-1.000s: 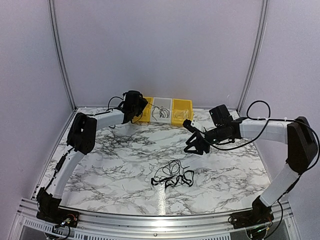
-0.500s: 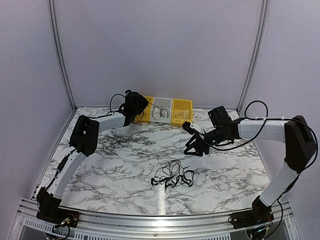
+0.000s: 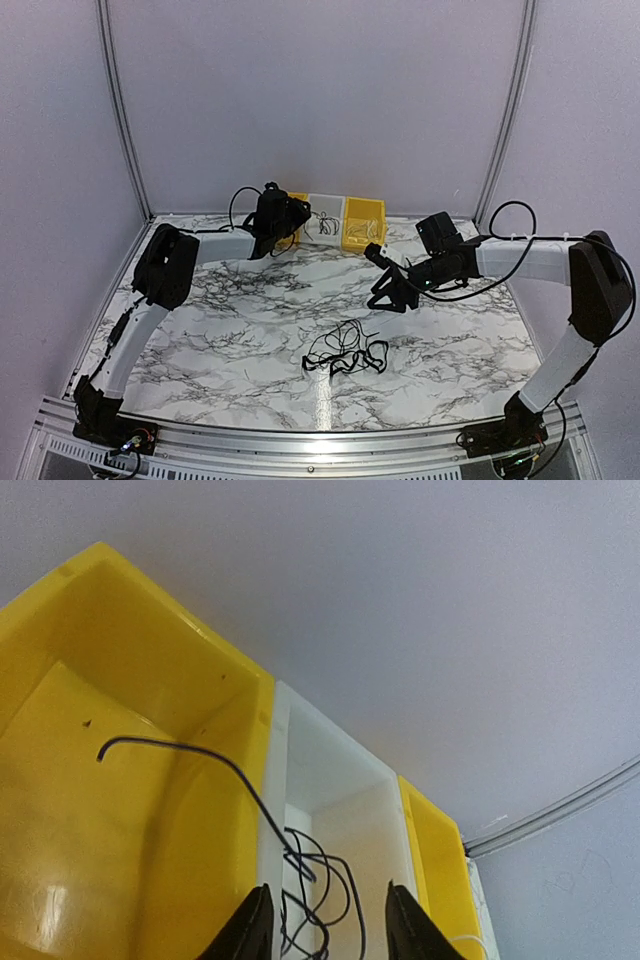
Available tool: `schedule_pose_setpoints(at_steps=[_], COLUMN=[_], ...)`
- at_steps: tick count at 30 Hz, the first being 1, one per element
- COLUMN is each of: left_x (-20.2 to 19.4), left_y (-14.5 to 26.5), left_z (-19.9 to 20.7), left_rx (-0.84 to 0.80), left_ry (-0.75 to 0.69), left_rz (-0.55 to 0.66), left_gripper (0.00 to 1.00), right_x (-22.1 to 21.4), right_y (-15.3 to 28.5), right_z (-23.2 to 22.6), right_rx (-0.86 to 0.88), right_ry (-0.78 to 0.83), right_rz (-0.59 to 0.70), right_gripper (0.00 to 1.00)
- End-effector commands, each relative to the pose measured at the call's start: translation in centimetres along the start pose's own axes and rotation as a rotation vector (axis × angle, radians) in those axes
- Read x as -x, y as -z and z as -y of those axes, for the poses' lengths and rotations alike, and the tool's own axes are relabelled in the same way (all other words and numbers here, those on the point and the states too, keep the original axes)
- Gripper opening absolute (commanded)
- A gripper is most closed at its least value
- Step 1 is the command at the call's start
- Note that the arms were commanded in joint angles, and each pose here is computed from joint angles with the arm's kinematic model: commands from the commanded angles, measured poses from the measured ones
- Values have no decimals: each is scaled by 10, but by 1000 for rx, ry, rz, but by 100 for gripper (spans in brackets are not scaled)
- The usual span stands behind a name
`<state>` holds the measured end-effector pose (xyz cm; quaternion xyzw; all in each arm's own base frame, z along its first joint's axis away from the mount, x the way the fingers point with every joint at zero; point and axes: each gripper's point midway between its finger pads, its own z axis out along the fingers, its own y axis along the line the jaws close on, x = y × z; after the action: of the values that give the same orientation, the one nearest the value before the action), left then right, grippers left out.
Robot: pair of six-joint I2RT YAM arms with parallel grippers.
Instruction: Untangle the cables
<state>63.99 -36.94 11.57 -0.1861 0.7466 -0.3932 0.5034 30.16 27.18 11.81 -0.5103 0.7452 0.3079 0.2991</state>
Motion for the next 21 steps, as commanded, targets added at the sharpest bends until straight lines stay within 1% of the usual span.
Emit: schedule_pose_setpoints(at_steps=[1,3,8,15,18,21], left_x=[31,32,23,-10,-21,-23], left_y=[31,38,41,18,13,14], left_z=[32,30,11,-18,-19,-17], left_rx=[-5,13,87,121,105,120], left_ry=[-113,-153,-246,-325,-369,-431], left_rz=[26,19,-28,-109,-128,-124], left_gripper=[45,48,50,55,56,56], right_x=[12,13,12,8,6,4], right_y=[4,4,2,-1,-2,-3], right_z=[5,4,4,5,7,8], right_rx=[-13,-15,-17,-24,-36,-38], right_ry=[31,34,40,41,45,44], right_rz=[14,14,8,-8,-18,-25], right_gripper=[52,52,52,52,52,52])
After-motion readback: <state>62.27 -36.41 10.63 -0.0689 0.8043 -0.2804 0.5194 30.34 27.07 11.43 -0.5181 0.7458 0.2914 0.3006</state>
